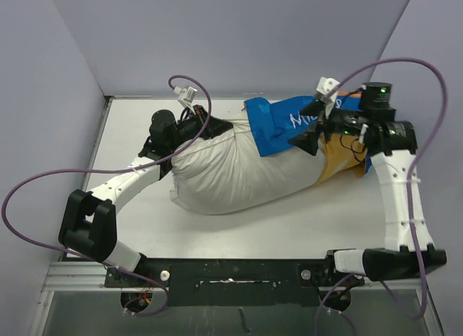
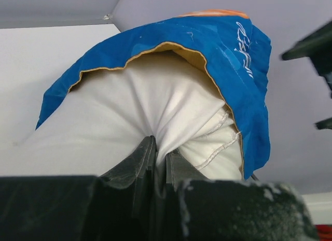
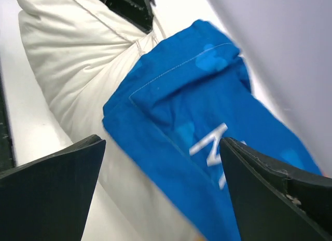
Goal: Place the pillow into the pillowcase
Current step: Stuff the pillow into the pillowcase.
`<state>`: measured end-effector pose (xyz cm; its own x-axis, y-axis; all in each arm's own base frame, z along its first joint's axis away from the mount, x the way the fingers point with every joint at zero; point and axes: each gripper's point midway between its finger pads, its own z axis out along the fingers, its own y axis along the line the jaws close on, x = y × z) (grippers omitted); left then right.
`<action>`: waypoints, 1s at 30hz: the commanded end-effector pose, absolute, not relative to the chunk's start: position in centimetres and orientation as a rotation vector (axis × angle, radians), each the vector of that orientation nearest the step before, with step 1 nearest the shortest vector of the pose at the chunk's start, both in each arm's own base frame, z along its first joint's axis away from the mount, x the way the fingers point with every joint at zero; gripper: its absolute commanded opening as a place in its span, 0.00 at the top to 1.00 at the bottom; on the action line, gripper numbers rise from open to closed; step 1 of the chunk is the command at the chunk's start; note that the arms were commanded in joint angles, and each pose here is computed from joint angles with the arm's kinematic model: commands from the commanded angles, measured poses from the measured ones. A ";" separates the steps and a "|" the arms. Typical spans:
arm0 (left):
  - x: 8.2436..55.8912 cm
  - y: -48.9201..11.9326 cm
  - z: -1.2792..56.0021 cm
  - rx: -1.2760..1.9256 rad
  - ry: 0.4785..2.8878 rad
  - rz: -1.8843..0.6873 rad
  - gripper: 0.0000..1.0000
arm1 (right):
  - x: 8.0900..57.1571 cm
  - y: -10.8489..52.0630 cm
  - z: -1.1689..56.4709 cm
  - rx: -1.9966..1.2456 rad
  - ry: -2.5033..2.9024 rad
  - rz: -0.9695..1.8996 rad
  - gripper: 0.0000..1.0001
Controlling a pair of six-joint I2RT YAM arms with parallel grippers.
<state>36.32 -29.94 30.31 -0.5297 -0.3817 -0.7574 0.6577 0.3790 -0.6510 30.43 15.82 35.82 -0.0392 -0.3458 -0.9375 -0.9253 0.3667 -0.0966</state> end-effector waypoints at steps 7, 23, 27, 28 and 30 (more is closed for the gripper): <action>38.9 -28.1 31.9 0.134 1.594 -1.323 1.00 | 26.6 9.7 38.6 -1.043 1.593 0.317 0.06; 37.2 -28.5 31.9 0.208 1.587 -1.392 1.00 | 32.6 3.3 32.2 -0.717 1.873 0.139 0.59; 36.9 -28.5 32.0 0.218 1.582 -1.400 1.00 | 33.5 3.5 31.5 -0.716 1.889 0.164 0.60; 36.8 -28.5 31.9 0.218 1.582 -1.404 1.00 | 33.7 3.7 31.3 -0.721 1.892 0.183 0.60; 36.8 -28.6 32.0 0.221 1.578 -1.414 1.00 | 33.9 4.3 30.9 -0.732 1.898 0.224 0.65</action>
